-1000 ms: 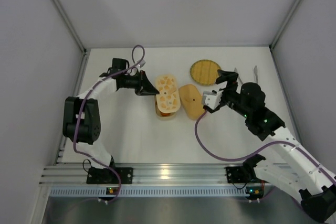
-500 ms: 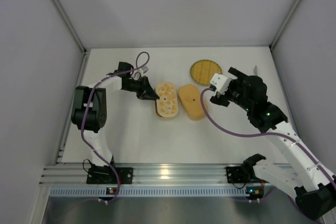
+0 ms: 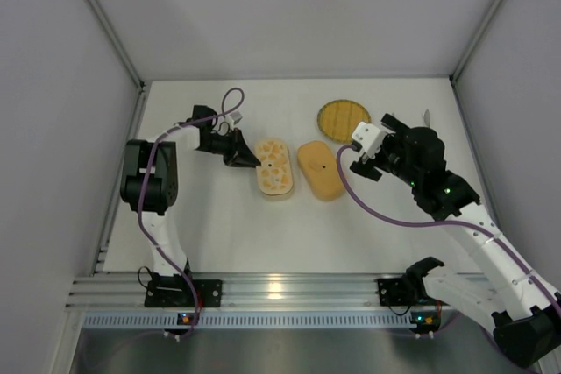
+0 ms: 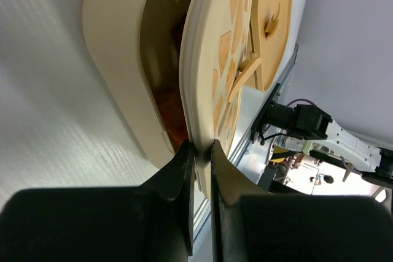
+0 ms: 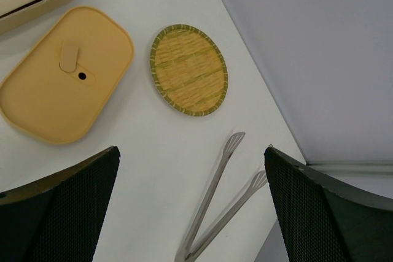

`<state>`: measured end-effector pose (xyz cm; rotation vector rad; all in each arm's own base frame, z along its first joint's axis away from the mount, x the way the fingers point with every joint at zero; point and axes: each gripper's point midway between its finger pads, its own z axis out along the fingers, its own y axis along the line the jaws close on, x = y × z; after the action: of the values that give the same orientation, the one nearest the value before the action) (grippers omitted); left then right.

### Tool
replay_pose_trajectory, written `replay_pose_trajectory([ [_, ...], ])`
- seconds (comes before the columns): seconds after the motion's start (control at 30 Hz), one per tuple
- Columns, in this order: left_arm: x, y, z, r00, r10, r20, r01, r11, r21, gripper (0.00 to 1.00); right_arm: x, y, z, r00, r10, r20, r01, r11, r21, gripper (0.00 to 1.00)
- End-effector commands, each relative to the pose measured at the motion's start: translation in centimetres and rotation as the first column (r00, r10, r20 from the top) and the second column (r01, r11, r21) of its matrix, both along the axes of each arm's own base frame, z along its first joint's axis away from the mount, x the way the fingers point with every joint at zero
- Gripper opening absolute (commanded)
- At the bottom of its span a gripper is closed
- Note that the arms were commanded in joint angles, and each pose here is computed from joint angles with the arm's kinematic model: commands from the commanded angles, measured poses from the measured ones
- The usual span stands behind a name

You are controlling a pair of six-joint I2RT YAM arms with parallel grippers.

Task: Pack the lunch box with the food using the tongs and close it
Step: Close the box lid on the packing box.

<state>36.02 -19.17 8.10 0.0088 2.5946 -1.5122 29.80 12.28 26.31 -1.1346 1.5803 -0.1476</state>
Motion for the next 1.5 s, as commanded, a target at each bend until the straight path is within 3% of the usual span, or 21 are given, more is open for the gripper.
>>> replay_pose_trajectory([
  [0.0,0.9,-0.5,1.7,0.998,-0.023,0.052,0.026,0.998,-0.059,0.0,-0.1,0.0,-0.4,1.0,-0.008,-0.028,0.008,1.0,0.028,0.99],
  [0.7,0.9,-0.1,-1.2,1.0,-0.012,-0.009,0.012,1.0,-0.01,0.0,-0.3,0.4,-0.8,0.998,0.011,-0.057,-0.009,0.999,0.036,0.99],
  [0.8,0.7,0.0,-1.5,1.0,-0.015,-0.01,0.015,1.0,0.003,0.07,-0.3,0.9,-1.0,0.996,0.027,-0.086,-0.023,0.998,0.052,0.99],
  [1.0,1.0,0.3,-1.4,1.0,-0.007,0.006,0.007,1.0,0.028,0.11,0.6,3.8,0.8,0.978,0.067,-0.199,-0.026,0.979,0.201,1.0],
  [1.1,1.1,0.3,-1.5,1.0,-0.007,0.005,0.006,0.999,0.032,0.11,1.1,6.8,-0.1,0.918,0.123,-0.376,0.005,0.947,0.322,0.99],
  [1.23,1.1,0.3,-1.7,1.0,-0.008,0.006,0.007,0.999,0.039,0.11,3.1,11.3,1.5,0.818,0.205,-0.537,0.121,0.852,0.51,0.94],
  [1.37,1.4,0.4,-1.7,1.0,-0.009,0.009,0.008,0.999,0.046,0.11,6.5,15.1,0.3,0.731,0.261,-0.63,0.266,0.741,0.616,0.9],
  [1.47,1.3,0.5,-1.8,1.0,-0.014,0.011,0.013,0.999,0.053,0.11,8.2,16.5,-1.7,0.708,0.233,-0.666,0.333,0.722,0.607,0.9],
])
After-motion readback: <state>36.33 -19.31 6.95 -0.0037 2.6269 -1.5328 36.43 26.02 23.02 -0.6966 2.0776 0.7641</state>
